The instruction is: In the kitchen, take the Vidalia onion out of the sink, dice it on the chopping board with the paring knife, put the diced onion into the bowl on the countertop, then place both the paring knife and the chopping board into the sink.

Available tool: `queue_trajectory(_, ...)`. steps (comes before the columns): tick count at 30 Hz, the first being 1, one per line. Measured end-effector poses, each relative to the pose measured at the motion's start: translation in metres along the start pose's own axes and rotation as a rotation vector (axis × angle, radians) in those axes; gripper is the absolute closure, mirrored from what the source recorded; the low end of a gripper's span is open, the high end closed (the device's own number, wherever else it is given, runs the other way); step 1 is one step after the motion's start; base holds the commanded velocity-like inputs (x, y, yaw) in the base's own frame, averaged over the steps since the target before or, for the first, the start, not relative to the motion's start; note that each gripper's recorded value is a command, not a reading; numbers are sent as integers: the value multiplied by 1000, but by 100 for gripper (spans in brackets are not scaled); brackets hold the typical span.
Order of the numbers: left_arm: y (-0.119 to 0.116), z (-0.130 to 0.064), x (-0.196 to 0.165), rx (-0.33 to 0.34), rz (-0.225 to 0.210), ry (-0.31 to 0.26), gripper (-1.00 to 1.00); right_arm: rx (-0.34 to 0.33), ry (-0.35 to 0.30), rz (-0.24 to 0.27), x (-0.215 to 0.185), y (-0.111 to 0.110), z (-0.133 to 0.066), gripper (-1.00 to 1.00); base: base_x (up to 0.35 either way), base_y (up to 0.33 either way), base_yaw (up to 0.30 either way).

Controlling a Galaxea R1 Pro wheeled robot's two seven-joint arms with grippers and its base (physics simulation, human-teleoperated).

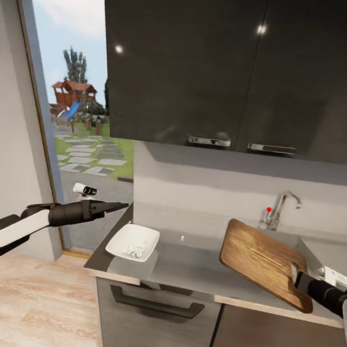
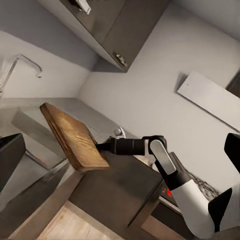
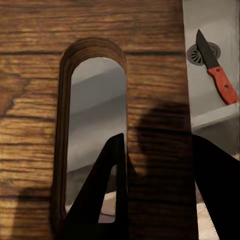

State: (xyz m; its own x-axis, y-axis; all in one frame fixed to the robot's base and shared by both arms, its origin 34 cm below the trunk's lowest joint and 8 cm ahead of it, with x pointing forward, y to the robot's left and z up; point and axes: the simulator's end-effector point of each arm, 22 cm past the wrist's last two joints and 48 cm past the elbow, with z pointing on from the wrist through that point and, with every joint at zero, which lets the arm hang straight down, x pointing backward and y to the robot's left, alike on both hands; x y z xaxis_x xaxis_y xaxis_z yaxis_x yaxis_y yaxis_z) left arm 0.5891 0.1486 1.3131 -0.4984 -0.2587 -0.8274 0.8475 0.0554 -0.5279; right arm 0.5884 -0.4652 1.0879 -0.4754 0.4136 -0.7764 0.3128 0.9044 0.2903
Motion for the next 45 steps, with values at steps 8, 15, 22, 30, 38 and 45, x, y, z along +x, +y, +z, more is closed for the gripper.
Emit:
queue_trajectory(8, 2, -1, 0, -3, -5, 2, -100, 338, -59, 104, -31, -27, -3, 100, 94, 0, 0)
queue_trajectory(15, 2, -2, -1, -4, -7, -1, -100, 580, -62, 258, -29, 5, -16, 100, 3, 0, 0)
queue_trajectory(22, 0, -2, -1, 1, -3, -2, -100, 843, -80, 412, -16, -11, -8, 100, 46, -52, 0)
queue_trajectory(30, -16, -5, -2, 72, 1, -5, -100, 1046, -53, 678, 19, -47, -28, 100, 201, -243, 0)
queue_trajectory(38, -16, -6, -2, 75, 2, -3, -100, 1097, -59, 748, 35, -56, -23, 100, 159, -174, 0)
queue_trajectory(45, -16, -6, -2, 72, 2, -1, -100, 1084, -74, 805, 38, -51, -21, 100, 175, -46, 0)
